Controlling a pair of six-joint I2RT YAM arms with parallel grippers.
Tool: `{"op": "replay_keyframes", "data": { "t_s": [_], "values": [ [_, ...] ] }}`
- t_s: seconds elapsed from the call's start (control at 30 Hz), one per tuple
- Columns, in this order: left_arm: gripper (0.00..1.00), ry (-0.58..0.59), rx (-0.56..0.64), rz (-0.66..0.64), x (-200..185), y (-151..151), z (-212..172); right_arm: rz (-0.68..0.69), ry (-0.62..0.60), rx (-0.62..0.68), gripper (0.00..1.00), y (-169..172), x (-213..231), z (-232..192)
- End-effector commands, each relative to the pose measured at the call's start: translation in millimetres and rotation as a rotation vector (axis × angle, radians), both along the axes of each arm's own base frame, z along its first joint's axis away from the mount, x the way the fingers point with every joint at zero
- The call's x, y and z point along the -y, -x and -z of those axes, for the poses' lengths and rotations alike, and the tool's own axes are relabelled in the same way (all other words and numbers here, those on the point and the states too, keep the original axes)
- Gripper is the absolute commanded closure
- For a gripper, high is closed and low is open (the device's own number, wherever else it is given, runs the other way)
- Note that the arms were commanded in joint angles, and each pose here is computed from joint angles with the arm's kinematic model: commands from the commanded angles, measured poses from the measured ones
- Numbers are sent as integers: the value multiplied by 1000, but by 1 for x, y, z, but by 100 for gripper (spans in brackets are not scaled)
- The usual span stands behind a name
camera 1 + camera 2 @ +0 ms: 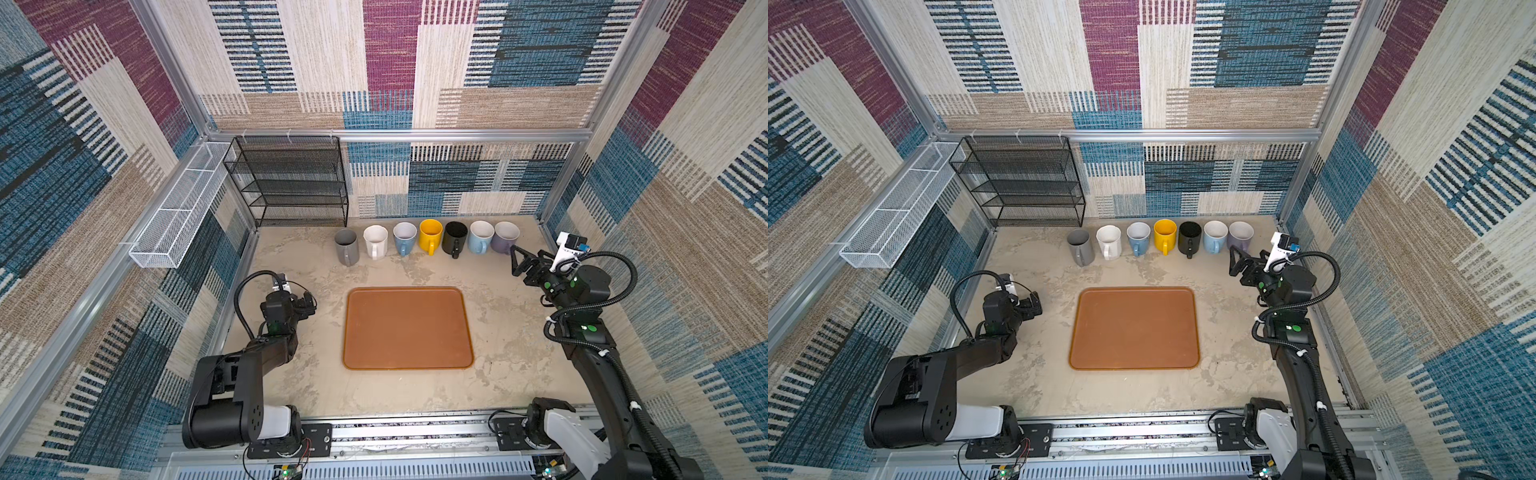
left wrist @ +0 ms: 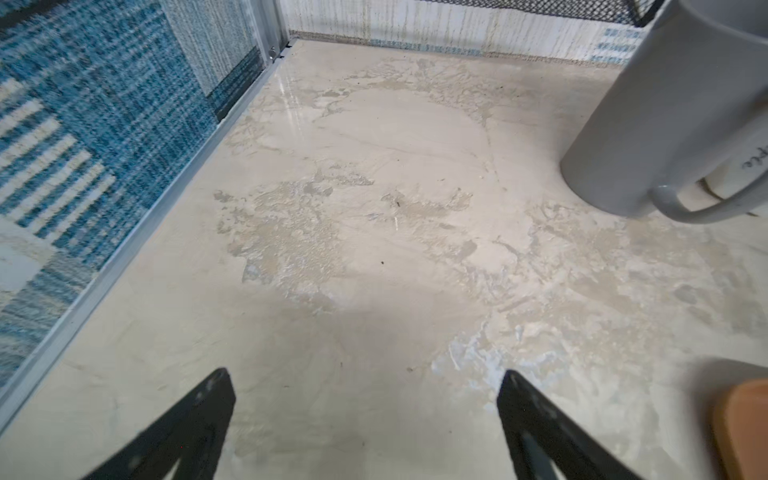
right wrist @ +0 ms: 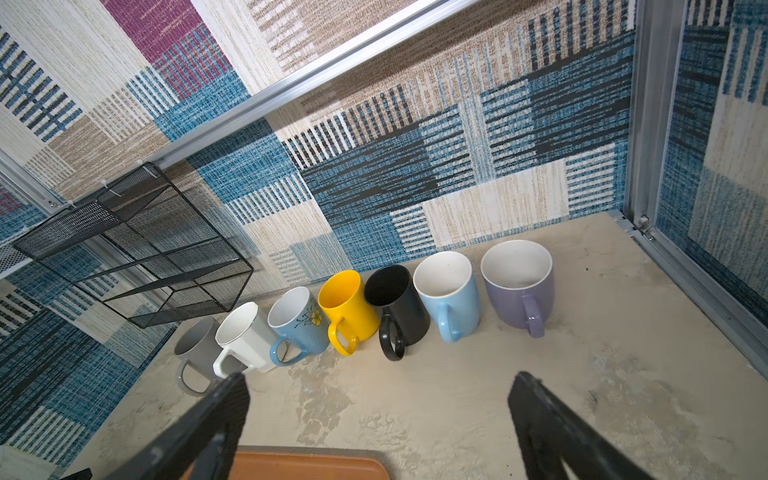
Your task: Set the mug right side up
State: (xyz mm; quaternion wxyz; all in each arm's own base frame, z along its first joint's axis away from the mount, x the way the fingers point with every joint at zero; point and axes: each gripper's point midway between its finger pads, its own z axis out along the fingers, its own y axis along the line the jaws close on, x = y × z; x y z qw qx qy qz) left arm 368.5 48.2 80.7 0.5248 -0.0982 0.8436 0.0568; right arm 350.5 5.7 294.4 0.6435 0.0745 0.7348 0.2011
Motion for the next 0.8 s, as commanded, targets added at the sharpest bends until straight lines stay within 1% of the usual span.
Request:
{"op": "replay_keyframes", "data": {
  "t_s": [0.0,0.07,0.17,0.27,0.4,0.63,0.7,0.77],
  "values": [
    [1,3,207,93,15,-8,-30,33,21,43,0,-1,7,-5],
    [1,-2,266,182,29,-1,-31,35,29,50,0,-1,7,-4],
    [1,7,283,175,25,-3,-27,54,46,65,0,0,11,-1],
    [1,33,209,151,21,-12,-22,69,73,87,0,2,13,-2],
    [1,48,101,205,28,-30,-14,99,112,117,0,5,18,-3],
    [1,43,117,203,28,-29,-15,182,177,173,0,13,32,10],
    [1,42,120,202,28,-30,-15,214,187,165,0,12,38,21],
    [1,41,118,202,27,-29,-15,218,198,157,0,11,39,31]
  ]
}}
